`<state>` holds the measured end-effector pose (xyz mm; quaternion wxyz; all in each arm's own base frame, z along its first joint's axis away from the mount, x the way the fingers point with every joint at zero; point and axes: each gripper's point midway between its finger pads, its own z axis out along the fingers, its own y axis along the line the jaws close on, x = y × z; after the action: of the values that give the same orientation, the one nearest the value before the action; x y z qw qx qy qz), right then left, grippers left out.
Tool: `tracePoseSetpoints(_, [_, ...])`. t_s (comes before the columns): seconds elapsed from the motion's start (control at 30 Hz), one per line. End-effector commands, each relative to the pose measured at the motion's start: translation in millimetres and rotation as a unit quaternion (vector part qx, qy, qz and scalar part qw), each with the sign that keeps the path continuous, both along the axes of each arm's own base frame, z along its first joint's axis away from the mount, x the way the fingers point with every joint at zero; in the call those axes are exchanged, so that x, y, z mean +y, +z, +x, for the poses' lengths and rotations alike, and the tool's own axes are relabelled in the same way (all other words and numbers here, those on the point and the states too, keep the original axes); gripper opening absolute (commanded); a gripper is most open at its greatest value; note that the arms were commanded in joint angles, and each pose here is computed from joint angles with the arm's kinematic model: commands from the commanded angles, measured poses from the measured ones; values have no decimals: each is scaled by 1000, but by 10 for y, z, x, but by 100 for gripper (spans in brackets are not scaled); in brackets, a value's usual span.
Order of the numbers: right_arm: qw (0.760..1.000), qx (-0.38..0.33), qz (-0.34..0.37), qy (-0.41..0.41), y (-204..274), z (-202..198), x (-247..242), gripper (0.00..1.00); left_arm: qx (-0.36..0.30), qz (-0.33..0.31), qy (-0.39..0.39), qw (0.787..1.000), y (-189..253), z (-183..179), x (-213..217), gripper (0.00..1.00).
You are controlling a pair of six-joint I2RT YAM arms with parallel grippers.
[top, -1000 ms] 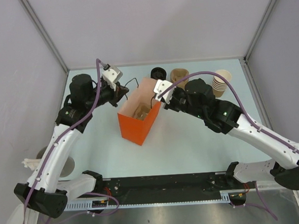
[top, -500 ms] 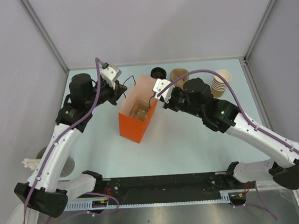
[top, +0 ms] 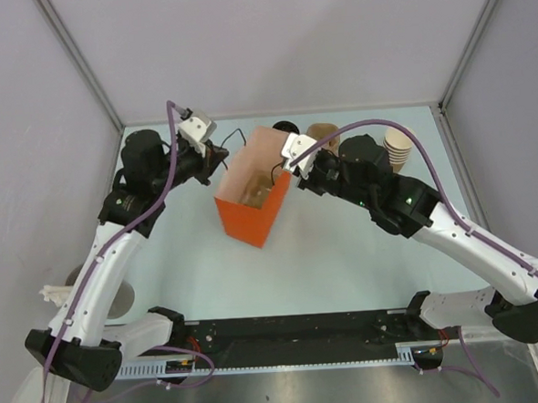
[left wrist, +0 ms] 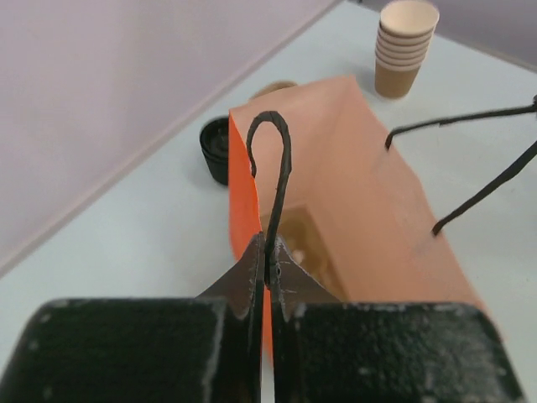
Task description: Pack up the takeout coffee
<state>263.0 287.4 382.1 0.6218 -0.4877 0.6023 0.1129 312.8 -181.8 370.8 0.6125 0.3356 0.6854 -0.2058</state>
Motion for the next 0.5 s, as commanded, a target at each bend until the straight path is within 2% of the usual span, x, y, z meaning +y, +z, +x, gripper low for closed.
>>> tracePoseSetpoints(0.0, [999, 28, -16, 3, -284, 67, 106, 0, 19, 12, 11, 1000, -269, 68, 33, 1])
tracePoseSetpoints(0.33, [1000, 13, 7, -2, -162, 97, 94, 3, 10, 4, 15, 1000, -149, 70, 36, 1])
tracePoseSetpoints(0.43, [1000, 11, 9, -6, -131, 84, 46, 8, 9, 3, 18, 1000, -137, 89, 39, 1])
tracePoseSetpoints(0.47, [1000, 8, 10, -5, -107, 70, 38, 13, 9, 3, 18, 1000, -136, 93, 38, 1])
